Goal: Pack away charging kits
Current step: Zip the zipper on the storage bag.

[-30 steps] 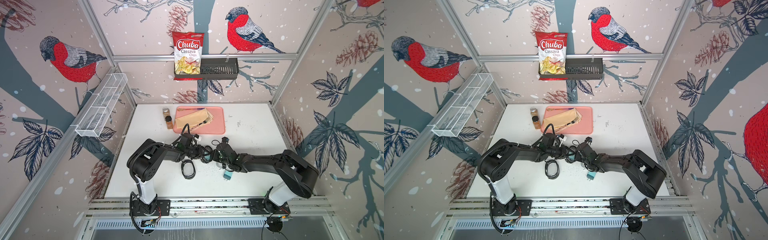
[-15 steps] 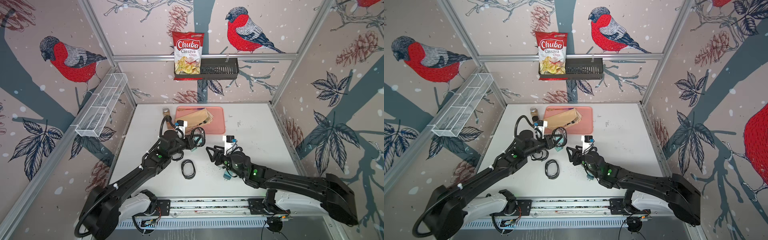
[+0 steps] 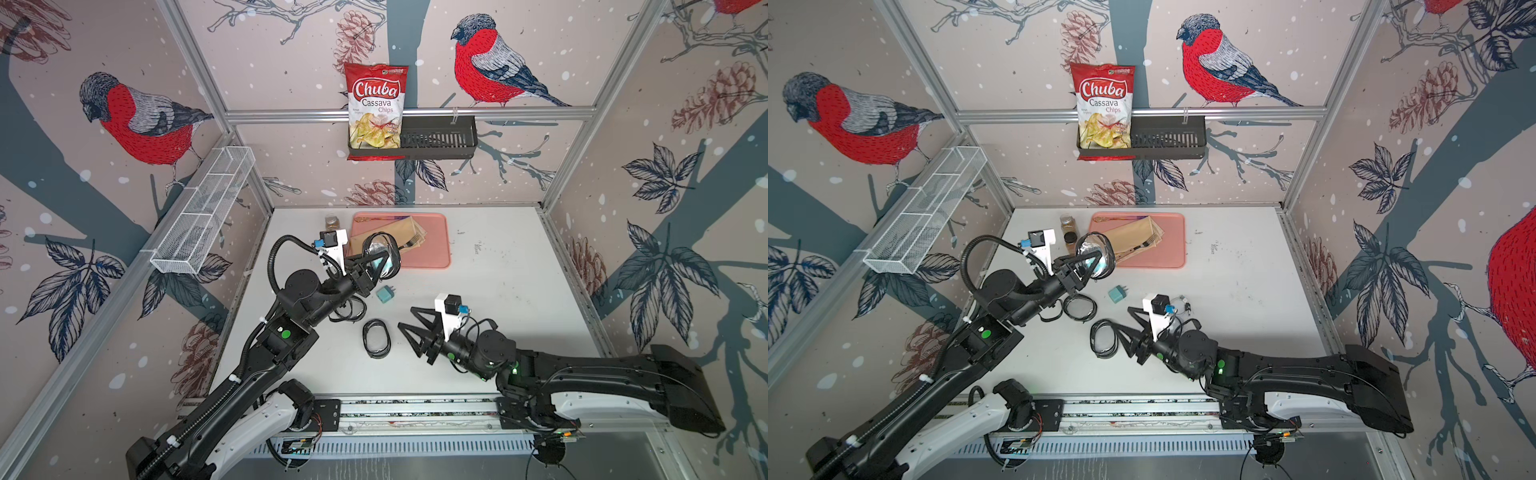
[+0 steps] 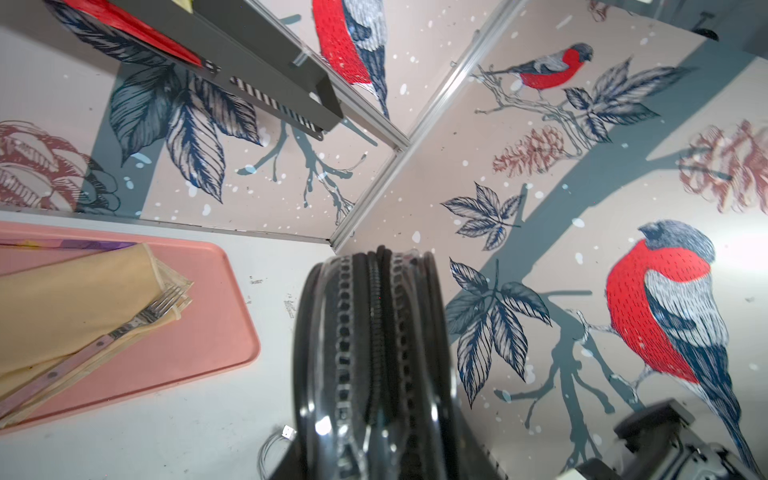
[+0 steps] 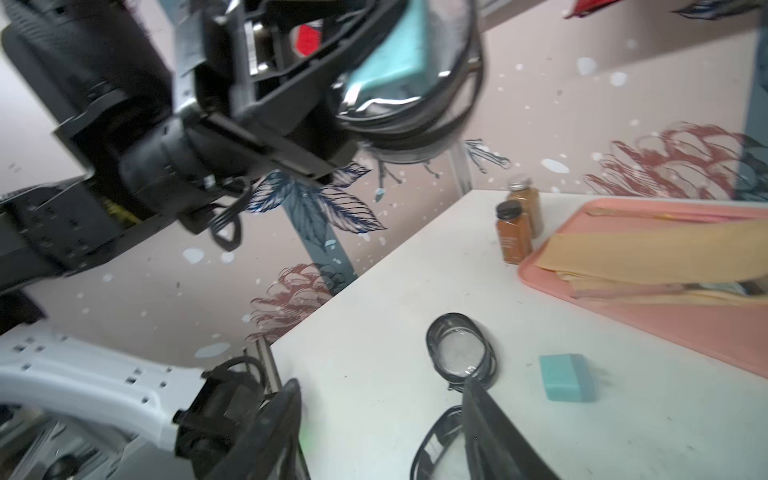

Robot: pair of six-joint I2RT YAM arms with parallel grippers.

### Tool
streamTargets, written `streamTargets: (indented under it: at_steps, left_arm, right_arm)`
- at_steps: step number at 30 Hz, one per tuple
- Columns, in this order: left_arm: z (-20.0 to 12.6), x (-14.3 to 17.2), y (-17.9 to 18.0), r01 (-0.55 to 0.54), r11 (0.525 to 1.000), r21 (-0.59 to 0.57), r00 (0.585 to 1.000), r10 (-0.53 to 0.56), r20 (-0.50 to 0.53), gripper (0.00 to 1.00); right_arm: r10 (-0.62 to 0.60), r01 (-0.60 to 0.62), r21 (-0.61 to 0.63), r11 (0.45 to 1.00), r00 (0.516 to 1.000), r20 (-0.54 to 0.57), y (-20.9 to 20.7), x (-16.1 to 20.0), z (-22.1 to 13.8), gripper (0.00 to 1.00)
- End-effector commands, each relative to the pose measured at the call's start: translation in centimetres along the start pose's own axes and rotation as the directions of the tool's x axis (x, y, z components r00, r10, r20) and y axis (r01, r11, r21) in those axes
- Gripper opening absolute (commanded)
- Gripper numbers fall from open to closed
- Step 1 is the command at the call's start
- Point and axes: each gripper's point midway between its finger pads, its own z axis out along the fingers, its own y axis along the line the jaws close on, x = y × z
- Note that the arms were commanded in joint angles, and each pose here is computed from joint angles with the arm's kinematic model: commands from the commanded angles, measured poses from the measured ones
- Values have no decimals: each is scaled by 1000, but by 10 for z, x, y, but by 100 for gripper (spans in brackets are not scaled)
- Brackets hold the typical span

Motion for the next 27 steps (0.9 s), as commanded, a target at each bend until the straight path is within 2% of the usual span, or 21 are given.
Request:
streamTargets:
  at_steps: [1,5,10,21,27]
  left_arm:
    - [-9,-4,-15,-115,993,39,992,113,53,0]
    - [-15,4,-23,-132,987,94,990,127,64,0]
    - [-21,6,-23,-137,985,101,988,130,78,0]
    - [-23,4,-16,-135,989,54,988,130,85,0]
    - [-19,7,-11,-130,991,37,989,127,73,0]
  right_arm:
    - [-120,117,37,992,986,113,11,-30,8,56]
    - [-156,149,70,986,981,111,18,-33,29,50]
    - [-183,173,100,980,977,108,18,-28,48,48]
    - [-176,170,70,983,980,90,24,-25,72,42]
    - [-166,160,64,985,982,90,26,-28,77,33]
